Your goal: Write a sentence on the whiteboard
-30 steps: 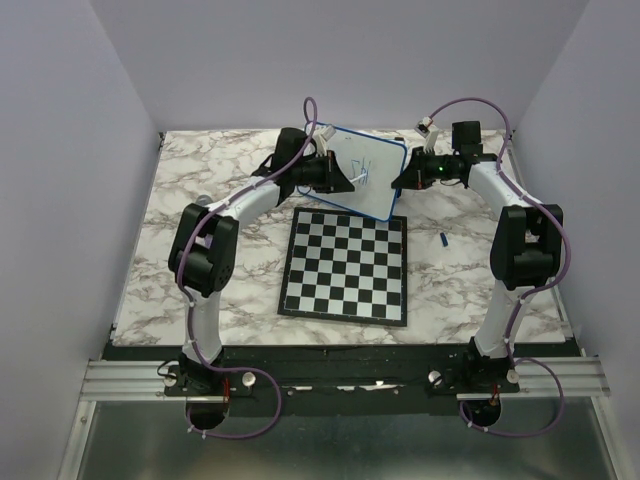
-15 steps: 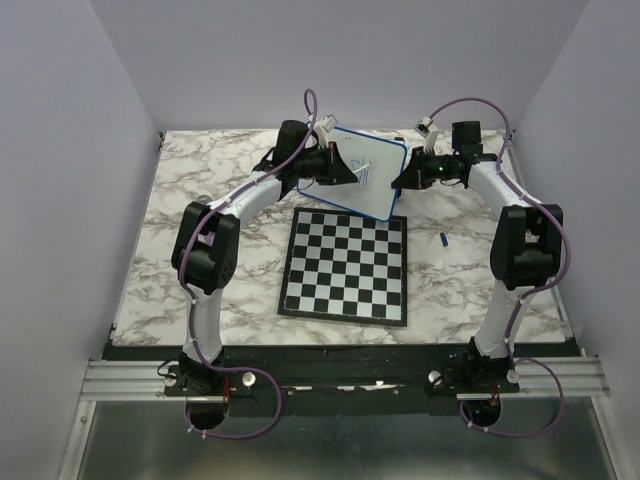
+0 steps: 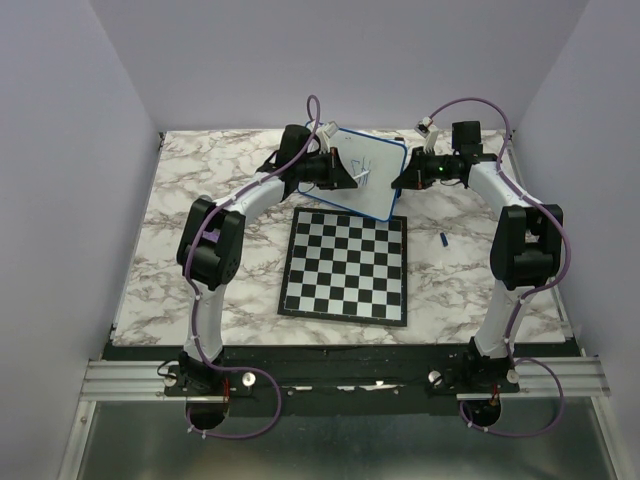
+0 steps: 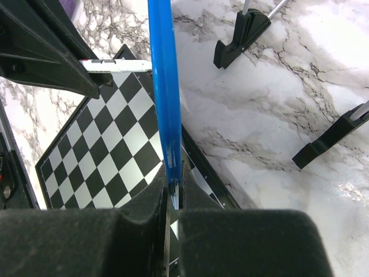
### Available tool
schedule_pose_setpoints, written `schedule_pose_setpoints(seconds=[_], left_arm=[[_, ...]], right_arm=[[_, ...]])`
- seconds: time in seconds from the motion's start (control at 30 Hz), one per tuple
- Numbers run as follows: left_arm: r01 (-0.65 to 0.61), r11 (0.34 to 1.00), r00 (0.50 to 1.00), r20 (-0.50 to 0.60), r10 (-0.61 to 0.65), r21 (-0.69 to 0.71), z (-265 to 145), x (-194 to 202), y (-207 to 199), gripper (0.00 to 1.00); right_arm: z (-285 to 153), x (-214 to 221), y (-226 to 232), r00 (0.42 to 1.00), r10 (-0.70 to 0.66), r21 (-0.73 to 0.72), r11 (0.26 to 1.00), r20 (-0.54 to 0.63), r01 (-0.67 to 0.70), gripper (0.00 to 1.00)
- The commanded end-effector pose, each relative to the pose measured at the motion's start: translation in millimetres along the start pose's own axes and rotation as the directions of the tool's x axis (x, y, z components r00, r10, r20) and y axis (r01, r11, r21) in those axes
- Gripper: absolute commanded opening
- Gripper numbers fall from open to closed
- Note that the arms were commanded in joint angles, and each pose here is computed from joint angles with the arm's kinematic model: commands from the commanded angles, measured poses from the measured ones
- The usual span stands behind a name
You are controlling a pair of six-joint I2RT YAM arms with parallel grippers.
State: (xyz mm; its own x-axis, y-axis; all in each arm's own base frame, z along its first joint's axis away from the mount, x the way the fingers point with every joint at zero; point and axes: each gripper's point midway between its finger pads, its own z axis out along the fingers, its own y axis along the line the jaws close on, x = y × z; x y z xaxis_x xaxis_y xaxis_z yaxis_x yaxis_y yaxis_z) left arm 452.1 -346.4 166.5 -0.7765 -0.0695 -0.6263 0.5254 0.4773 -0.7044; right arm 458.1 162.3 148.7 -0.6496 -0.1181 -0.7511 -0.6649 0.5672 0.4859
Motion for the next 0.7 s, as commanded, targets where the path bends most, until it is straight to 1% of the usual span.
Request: schedule_pose_setpoints(seconds=[0.0, 0.13, 0.2, 0.67], left_arm=[[-0.001, 1.000, 1.000, -0.022, 0.001, 0.019, 3.2, 4.2, -1.3, 0.00], [-0.009, 1.000, 1.000, -0.026, 0.009, 0.018, 2.9, 6.2, -0.3, 0.00], [0.007, 1.000, 0.999, -0.045, -0.006, 0.011, 1.6, 12.7, 1.8, 0.00], [0.023, 1.000, 0.996, -0.092, -0.022, 0.009, -4.6, 37.6, 7.4, 0.00]], right_arm=[[-1.1, -11.8, 12.8, 0.999, -0.043, -0.043, 0.998, 0.017, 0.043, 0.00], [-1.7, -11.5, 11.0, 0.999, -0.040, -0.039, 0.998, 0.017, 0.041, 0.00], [-1.2, -11.4, 11.5, 0.999, -0.041, -0.040, 0.998, 0.017, 0.041, 0.00], [-1.6, -12.2, 12.2, 0.999, -0.042, -0.042, 0.998, 0.019, 0.042, 0.00]])
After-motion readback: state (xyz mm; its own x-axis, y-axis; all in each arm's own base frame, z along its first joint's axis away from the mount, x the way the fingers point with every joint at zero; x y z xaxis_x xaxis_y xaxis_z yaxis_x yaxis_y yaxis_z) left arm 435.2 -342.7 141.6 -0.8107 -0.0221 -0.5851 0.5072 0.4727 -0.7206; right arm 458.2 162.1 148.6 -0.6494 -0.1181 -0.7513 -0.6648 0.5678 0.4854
